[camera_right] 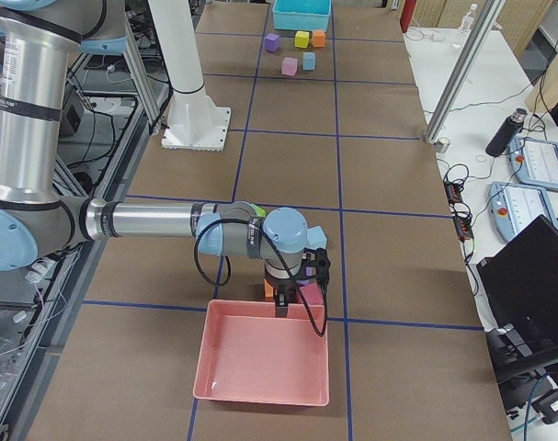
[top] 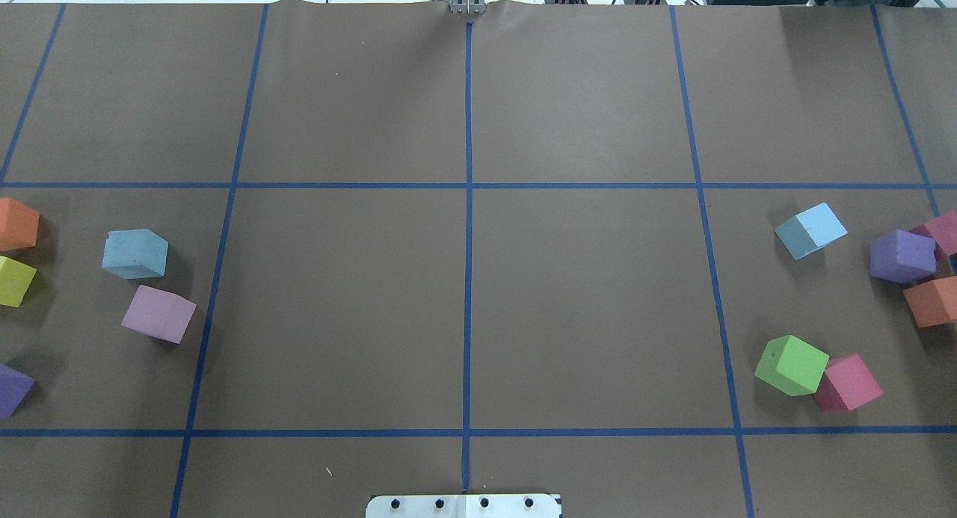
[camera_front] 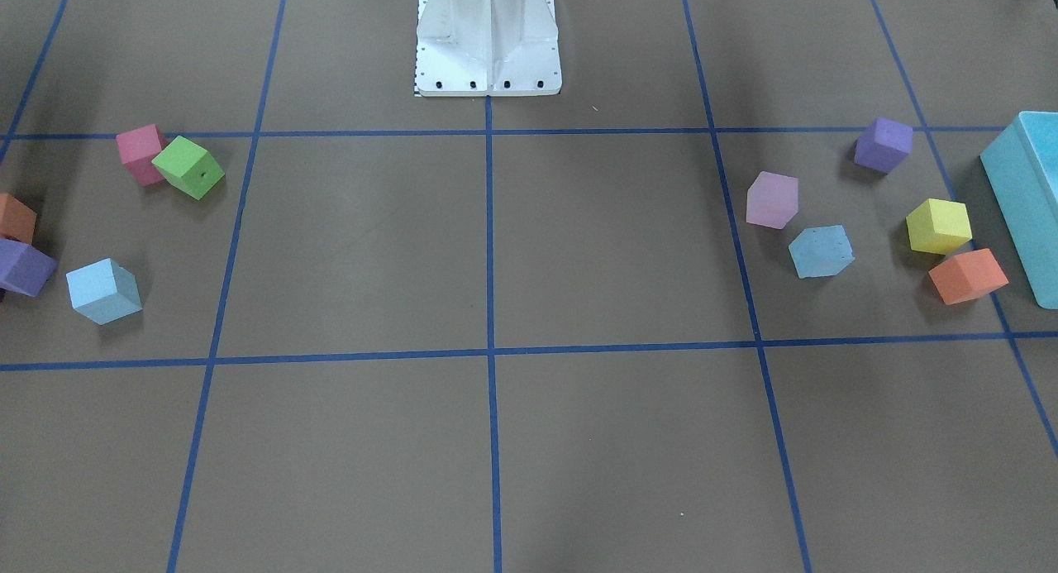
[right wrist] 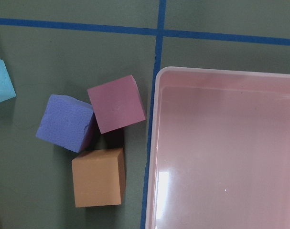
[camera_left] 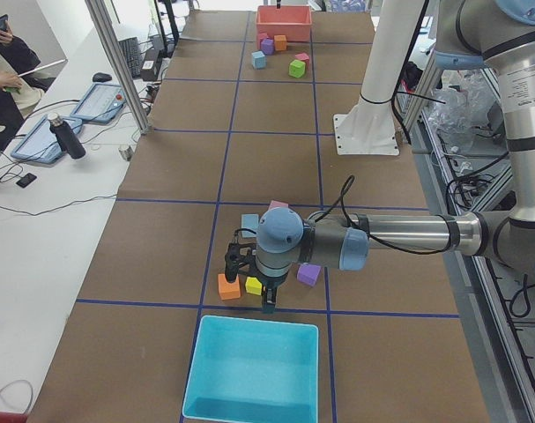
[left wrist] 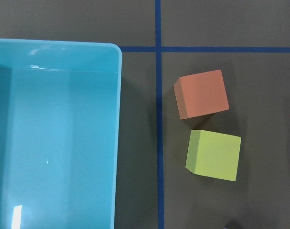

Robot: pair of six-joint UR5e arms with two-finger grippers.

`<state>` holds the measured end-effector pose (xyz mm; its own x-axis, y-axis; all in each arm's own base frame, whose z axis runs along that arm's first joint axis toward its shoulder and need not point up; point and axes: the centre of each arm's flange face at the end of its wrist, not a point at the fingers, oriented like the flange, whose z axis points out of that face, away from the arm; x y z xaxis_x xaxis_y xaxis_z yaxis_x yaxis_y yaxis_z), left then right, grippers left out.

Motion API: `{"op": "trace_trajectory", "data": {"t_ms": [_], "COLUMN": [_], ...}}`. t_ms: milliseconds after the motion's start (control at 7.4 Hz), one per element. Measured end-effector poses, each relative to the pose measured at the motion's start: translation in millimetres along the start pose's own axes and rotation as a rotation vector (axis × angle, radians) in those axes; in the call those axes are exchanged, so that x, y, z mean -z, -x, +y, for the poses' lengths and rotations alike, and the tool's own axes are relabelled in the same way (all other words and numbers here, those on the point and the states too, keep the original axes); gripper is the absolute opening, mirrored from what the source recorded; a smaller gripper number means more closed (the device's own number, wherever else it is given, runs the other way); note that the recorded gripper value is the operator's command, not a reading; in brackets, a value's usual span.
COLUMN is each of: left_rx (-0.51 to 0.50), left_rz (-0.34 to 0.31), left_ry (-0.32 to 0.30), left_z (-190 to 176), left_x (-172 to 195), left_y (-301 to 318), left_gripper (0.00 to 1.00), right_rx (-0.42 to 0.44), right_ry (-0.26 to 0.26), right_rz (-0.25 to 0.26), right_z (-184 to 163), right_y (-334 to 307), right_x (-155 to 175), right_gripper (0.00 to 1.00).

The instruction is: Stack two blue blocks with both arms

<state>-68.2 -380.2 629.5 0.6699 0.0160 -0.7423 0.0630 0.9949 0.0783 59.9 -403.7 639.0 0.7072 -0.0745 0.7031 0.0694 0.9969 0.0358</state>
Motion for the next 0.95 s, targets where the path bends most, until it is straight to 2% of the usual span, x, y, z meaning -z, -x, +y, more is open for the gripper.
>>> {"op": "trace_trajectory", "data": {"t_ms": [270, 541, 811, 946], "left_rx": [0.003, 0.002, 0.002, 0.002], "left_rz": [-0.001, -0.001, 0.0, 0.0], "left_ry": [-0.001, -0.004, -0.004, -0.004], "left_z": [-1, -3, -3, -3], "left_x": [0, 1, 1, 1], "left_y": [-1, -1, -2, -2], "left_gripper": [0.98, 0.98, 0.98, 0.98], "right_rx": [0.011, 0.064, 0.155, 0.231], "right_ry": [-0.012, -0.061, -0.118, -0.134], "right_rz": [-0.019, -0.05, -0.068, -0.077], "right_z": [-4, -10, -24, -47], "right_y": [6, 20, 39, 63], "right_x": [5, 15, 20, 19], "right_gripper": [1.0, 1.0, 1.0, 1.0]}}
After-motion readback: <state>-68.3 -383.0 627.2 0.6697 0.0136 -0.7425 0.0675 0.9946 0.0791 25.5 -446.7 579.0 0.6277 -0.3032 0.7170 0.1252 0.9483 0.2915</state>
